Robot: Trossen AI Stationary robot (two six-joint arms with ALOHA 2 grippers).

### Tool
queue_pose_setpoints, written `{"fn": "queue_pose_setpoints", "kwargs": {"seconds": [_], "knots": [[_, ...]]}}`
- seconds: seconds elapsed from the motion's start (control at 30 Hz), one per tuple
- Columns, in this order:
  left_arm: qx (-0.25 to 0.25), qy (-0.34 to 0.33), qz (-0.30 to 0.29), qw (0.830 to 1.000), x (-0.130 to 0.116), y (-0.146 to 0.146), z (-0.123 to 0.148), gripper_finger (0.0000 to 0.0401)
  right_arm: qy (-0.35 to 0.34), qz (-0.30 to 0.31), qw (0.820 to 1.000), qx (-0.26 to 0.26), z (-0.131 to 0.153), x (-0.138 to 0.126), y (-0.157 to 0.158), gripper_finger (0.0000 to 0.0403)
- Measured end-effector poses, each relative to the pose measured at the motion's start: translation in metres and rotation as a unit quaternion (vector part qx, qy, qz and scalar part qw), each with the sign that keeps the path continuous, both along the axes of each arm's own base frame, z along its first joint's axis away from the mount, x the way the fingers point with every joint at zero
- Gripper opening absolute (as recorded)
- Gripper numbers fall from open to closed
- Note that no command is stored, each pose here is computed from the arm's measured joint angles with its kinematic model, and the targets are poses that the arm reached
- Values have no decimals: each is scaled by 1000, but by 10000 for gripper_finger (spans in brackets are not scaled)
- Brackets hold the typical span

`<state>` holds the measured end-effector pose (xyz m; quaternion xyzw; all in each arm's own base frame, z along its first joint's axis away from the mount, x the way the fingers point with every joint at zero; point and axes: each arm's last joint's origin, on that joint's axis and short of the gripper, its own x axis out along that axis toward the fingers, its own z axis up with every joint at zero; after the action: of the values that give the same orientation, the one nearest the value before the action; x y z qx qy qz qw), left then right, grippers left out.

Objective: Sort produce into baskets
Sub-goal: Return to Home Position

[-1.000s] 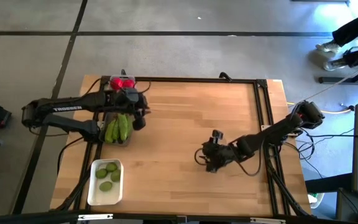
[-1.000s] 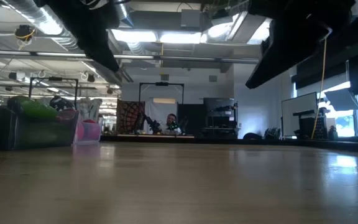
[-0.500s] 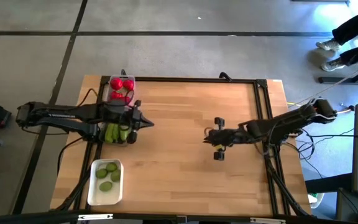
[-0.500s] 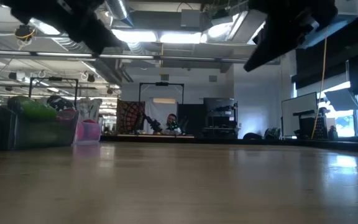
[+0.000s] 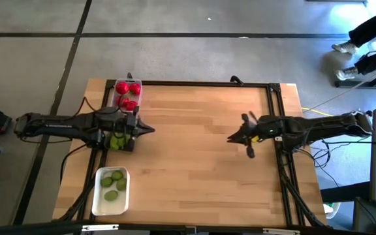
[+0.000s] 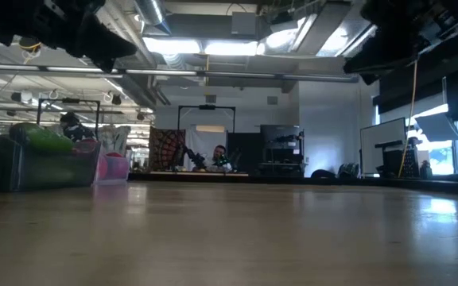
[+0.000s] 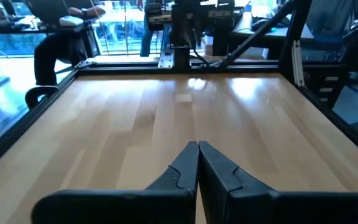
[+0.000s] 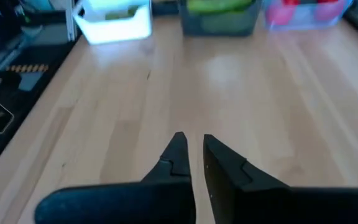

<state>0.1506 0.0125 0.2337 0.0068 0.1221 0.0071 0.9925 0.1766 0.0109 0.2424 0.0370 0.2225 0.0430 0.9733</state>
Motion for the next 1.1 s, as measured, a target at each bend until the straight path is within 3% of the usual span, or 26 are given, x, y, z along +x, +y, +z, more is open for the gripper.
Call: {"fn": "queue_pose_setpoints", "kwargs": {"seconds": [0.3,0.57,0.87,1.1], "knots": [[-2,-21,1,1000,-12,-1,-12,2,-128,-3,992,6,-12,-46,-4,21],[-11,-56,2,998,-25,-3,-23,2,-201,-14,979,19,-32,-76,-5,21],[-6,-103,-3,995,-42,-4,-20,2,-241,-26,970,21,-51,-86,-6,21],[-4,-119,-6,993,-51,-6,-18,2,-220,-68,973,23,-67,-82,-9,21]]}}
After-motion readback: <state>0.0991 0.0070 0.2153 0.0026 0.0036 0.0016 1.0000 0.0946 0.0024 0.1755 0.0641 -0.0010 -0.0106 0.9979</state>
